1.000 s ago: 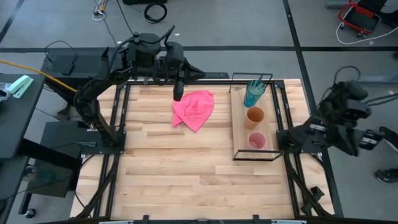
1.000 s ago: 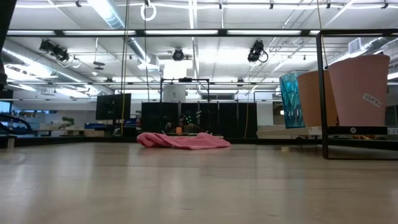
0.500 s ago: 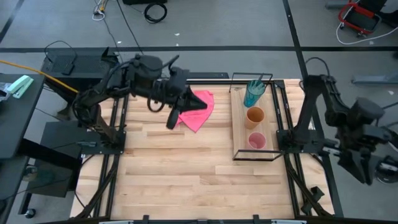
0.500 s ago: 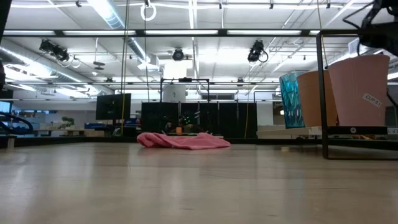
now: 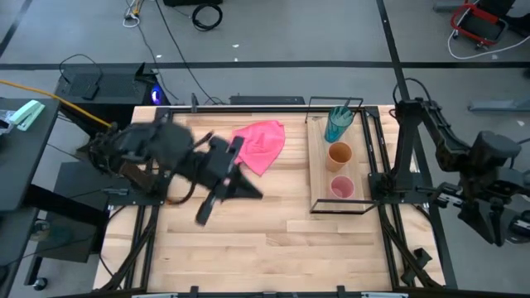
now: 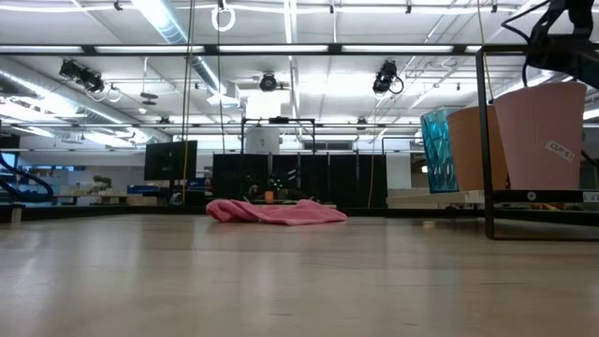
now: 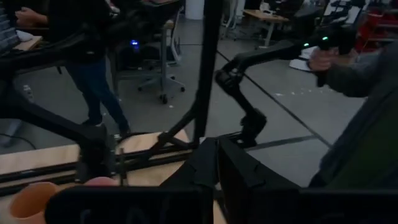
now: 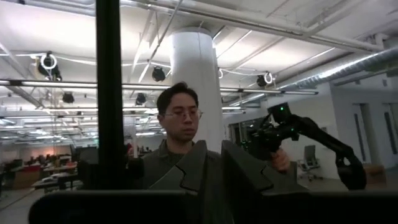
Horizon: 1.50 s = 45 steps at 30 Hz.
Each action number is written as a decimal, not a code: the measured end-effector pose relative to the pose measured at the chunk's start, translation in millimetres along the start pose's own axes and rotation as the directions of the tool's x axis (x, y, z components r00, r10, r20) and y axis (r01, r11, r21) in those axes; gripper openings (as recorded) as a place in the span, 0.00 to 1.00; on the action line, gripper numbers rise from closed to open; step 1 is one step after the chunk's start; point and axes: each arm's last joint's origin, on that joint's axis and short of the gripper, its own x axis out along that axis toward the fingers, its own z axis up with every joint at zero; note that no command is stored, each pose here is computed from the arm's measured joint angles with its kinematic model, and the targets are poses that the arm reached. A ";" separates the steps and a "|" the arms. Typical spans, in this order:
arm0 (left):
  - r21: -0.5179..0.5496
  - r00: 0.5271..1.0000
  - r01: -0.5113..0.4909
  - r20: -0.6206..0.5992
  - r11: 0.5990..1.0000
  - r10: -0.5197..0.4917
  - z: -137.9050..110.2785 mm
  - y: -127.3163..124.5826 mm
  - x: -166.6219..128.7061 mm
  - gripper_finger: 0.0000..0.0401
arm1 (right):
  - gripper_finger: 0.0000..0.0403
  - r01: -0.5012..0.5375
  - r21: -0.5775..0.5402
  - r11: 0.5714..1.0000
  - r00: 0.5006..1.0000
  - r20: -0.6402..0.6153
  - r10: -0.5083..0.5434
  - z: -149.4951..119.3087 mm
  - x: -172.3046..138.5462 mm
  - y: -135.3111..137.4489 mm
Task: Stack small to large cups/mugs on shelf
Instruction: Return to Home Position
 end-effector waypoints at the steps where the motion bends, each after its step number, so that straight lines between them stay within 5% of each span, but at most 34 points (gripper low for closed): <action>1: -0.005 1.000 -0.002 0.003 1.000 0.002 -0.3 -8.3 -0.9 0.06 | 0.14 -0.002 0.003 1.000 1.000 -0.007 0.002 -0.2 -1.0 -0.4; 8: -0.050 0.982 -0.183 0.034 0.982 0.185 -8.0 -72.9 -10.6 0.09 | 0.14 -0.008 -0.011 1.000 0.999 -0.041 0.007 -3.5 -1.6 -0.2; 19: -0.115 0.887 -0.441 0.097 0.890 0.452 -41.0 -183.1 -43.2 0.06 | 0.14 -0.011 0.027 1.000 0.997 -0.071 0.013 -2.1 -7.9 -3.2; 27: -0.095 0.959 -0.266 0.078 0.959 0.274 -54.5 -226.9 -69.1 0.07 | 0.14 -0.010 0.028 1.000 0.998 -0.068 0.012 -0.4 -9.8 -4.4; 33: -0.222 0.988 -0.118 0.072 0.968 0.137 -59.8 -251.4 -91.6 0.09 | 0.14 -0.011 0.014 1.000 0.998 -0.067 0.012 -0.1 -10.1 -4.5; 39: -0.116 0.999 -0.030 0.041 0.993 0.035 -61.8 -256.7 -105.8 0.07 | 0.14 -0.010 -0.022 1.000 0.999 -0.045 0.009 2.2 -10.0 -4.9; 45: -0.006 0.974 0.228 0.009 0.974 -0.228 -42.5 -235.7 -114.3 0.06 | 0.14 0.011 -0.053 0.999 1.000 -0.015 -0.012 5.9 -10.5 -8.4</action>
